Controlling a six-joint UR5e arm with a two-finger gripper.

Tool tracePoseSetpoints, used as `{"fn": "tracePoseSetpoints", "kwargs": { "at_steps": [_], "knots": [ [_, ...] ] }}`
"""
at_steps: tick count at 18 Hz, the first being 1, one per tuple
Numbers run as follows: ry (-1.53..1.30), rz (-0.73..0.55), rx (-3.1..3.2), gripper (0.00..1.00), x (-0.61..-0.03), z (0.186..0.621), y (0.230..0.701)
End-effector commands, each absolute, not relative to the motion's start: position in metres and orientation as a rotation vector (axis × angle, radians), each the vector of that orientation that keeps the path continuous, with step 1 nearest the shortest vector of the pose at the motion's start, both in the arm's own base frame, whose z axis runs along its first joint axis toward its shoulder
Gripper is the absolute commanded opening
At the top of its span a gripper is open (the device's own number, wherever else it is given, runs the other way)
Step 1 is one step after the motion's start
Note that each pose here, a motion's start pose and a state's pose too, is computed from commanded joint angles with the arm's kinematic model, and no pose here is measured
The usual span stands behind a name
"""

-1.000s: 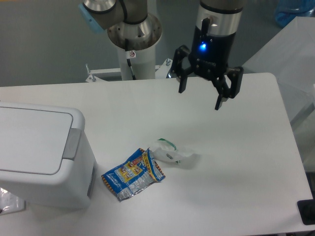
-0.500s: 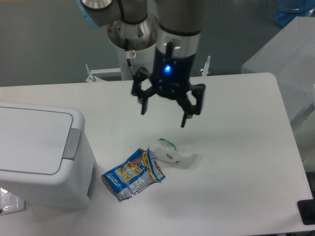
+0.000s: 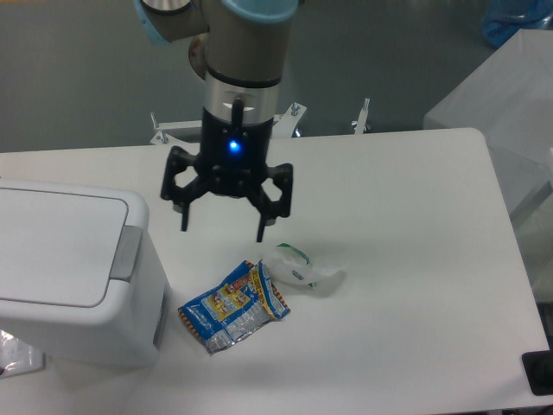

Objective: Open the trash can
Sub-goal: 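Move the open gripper over to the white trash can's lid edge, then lower the gripper finger onto the lid edge and press down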

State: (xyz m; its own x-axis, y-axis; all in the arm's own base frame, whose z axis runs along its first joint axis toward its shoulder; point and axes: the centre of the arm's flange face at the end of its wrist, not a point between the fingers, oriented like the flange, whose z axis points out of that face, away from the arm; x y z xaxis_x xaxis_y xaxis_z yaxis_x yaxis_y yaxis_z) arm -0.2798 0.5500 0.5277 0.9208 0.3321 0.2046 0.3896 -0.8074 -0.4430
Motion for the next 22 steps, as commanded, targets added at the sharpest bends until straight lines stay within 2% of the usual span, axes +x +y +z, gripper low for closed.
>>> {"fn": "tracePoseSetpoints", "kwargs": {
  "at_steps": [7, 22],
  "knots": [
    [-0.596, -0.225, -2.609, 1.0, -0.27, 0.503, 0.569],
    [-0.745, -0.284, -2.556, 1.0, -0.261, 0.484, 0.581]
  ]
}}
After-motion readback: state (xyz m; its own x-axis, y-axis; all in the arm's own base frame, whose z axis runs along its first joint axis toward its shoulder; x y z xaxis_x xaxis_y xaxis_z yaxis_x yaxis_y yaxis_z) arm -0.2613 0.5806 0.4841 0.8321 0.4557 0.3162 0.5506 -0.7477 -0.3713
